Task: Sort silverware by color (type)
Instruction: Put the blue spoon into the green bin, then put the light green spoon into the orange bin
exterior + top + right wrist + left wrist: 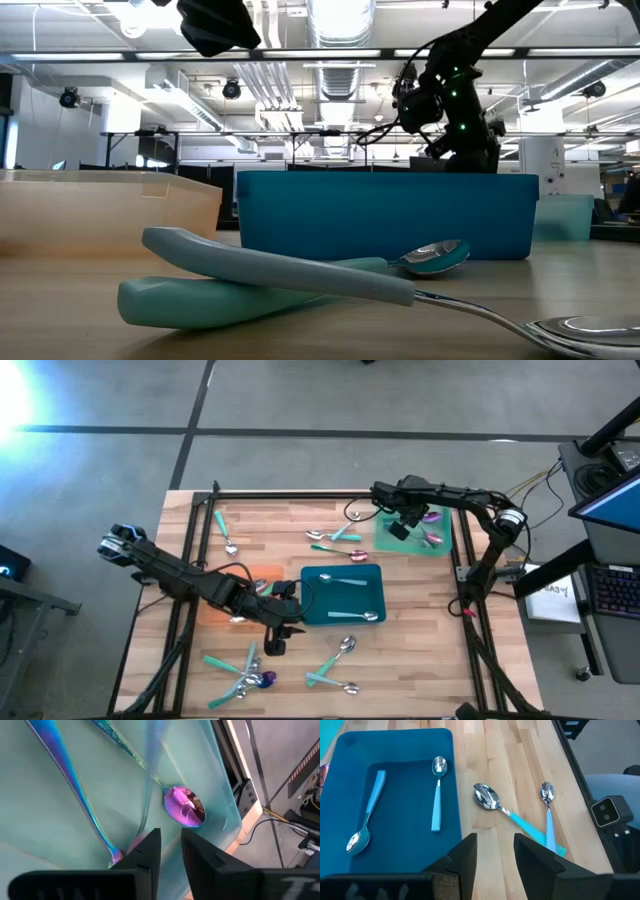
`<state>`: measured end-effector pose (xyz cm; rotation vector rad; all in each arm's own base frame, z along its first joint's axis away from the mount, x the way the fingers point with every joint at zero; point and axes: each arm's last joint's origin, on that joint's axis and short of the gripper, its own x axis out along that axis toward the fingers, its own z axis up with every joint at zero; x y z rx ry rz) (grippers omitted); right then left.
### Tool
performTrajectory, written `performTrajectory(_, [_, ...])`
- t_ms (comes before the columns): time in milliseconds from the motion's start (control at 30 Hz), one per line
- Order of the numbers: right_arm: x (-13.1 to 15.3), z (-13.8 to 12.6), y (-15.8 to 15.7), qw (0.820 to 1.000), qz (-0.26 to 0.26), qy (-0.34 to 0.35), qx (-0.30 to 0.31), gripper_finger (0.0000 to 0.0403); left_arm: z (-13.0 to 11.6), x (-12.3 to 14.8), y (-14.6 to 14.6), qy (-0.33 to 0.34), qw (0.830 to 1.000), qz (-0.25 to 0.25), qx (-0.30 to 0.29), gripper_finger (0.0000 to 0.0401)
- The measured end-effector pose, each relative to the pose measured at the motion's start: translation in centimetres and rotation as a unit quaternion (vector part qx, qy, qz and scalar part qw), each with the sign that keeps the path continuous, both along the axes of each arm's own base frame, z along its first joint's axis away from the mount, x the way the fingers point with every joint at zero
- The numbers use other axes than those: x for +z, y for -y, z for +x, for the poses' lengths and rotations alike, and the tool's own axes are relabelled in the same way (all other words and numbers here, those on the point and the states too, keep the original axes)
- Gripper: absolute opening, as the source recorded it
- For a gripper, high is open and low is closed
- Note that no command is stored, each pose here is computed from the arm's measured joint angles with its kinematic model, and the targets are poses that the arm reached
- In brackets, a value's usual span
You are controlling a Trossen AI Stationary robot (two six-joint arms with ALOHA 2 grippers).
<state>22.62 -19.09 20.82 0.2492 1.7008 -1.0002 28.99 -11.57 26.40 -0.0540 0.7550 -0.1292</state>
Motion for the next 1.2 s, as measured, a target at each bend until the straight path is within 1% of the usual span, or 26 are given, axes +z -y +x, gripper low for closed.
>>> performTrajectory(233, [0.4,0.3,0.1,1.000,-0.005,0.008,0.002,0.0100,-0.1,-0.4,-0.2,-0.008,0.999,-0.016,0.031,0.0114])
performTrajectory(333, [0.6,0.6,-0.1,1.000,-0.009,0.014,0.008,0.0103,-0.1,-0.4,-0.2,-0.010,0.999,-0.022,0.040,0.0114])
performTrajectory(433, [1.0,1.1,-0.9,0.999,-0.007,0.027,0.021,0.0104,-0.1,-0.4,-0.4,-0.010,0.999,-0.024,0.046,0.0114])
performTrajectory(567, [2.0,1.9,-2.7,0.997,0.011,0.071,0.034,0.0104,0.1,-0.4,-0.9,-0.009,0.998,-0.024,0.054,0.0114])
performTrajectory(667, [2.9,2.7,-4.7,0.993,0.017,0.107,0.054,0.0104,0.2,-0.3,-1.2,-0.008,0.998,-0.025,0.059,0.0114])
performTrajectory(767, [3.7,3.6,-7.3,0.987,0.018,0.132,0.087,0.0100,0.2,-0.3,-1.3,-0.008,0.998,-0.024,0.060,0.0114])
performTrajectory(900, [4.7,4.8,-11.2,0.975,0.009,0.171,0.138,0.0093,0.4,-0.3,-1.5,-0.004,0.998,-0.020,0.059,0.0114])
performTrajectory(1033, [5.1,6.1,-15.6,0.956,0.011,0.208,0.205,0.0087,0.5,-0.2,-1.5,0.006,0.998,-0.018,0.054,0.0114])
performTrajectory(1200, [5.0,7.2,-20.6,0.927,0.022,0.242,0.285,0.0082,0.8,-0.2,-1.3,0.016,0.998,-0.021,0.052,0.0114])
